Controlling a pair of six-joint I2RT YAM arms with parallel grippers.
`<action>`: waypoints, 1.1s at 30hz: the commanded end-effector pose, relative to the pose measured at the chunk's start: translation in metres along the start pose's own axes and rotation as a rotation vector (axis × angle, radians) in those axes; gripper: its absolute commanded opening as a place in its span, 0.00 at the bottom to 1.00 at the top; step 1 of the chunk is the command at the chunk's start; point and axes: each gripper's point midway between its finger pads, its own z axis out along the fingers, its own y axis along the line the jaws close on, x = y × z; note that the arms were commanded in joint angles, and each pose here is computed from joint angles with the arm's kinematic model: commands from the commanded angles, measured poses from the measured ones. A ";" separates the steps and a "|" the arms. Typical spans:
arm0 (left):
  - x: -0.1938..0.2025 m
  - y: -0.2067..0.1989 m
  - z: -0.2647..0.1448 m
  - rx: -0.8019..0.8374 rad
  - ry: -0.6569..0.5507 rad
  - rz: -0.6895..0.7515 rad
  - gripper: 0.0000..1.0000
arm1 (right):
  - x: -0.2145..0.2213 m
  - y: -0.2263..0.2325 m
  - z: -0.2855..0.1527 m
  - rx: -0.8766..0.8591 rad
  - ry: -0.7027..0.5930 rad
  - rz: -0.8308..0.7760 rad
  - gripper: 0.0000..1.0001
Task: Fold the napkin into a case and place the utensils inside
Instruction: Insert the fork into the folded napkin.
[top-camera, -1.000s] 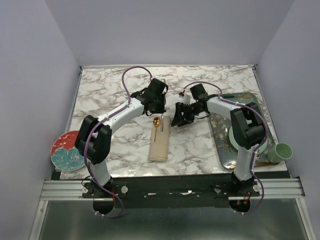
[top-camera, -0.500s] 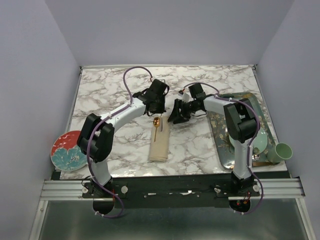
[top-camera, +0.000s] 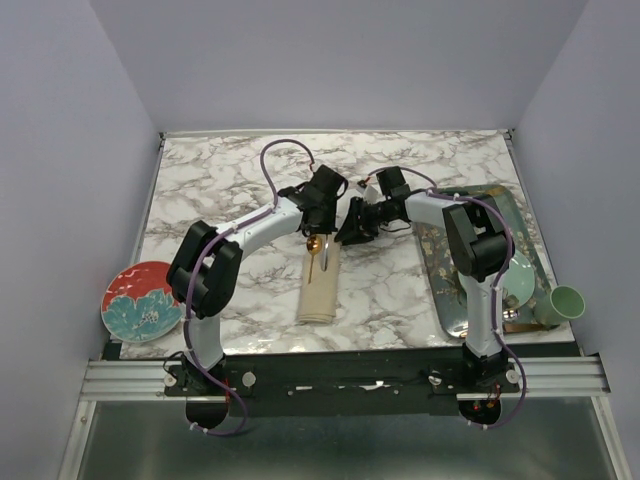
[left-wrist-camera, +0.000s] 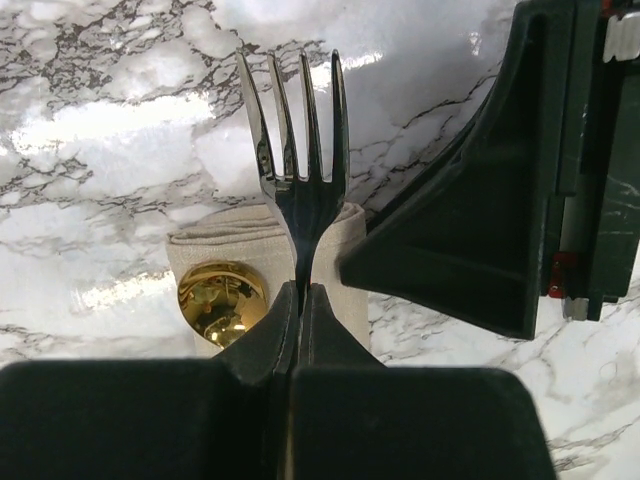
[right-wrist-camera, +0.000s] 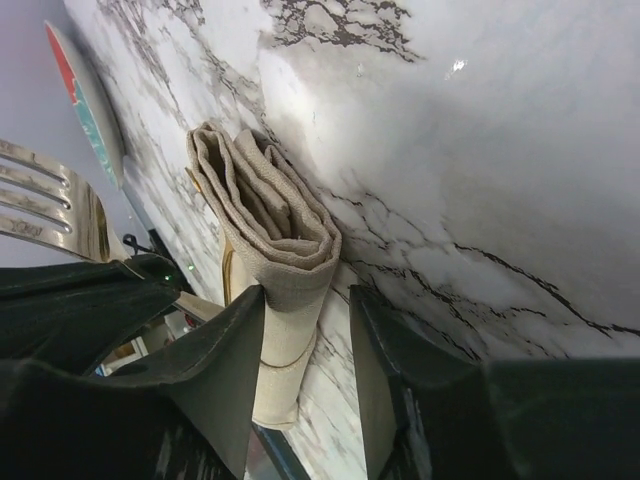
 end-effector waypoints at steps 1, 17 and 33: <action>0.005 -0.004 -0.005 -0.016 0.024 -0.010 0.00 | -0.002 -0.022 0.009 0.059 -0.012 0.037 0.46; 0.060 -0.007 -0.023 -0.008 0.163 -0.013 0.00 | -0.006 -0.025 0.010 0.074 -0.035 0.053 0.33; 0.087 -0.009 -0.023 0.000 0.229 -0.010 0.00 | -0.007 -0.027 0.008 0.094 -0.055 0.048 0.08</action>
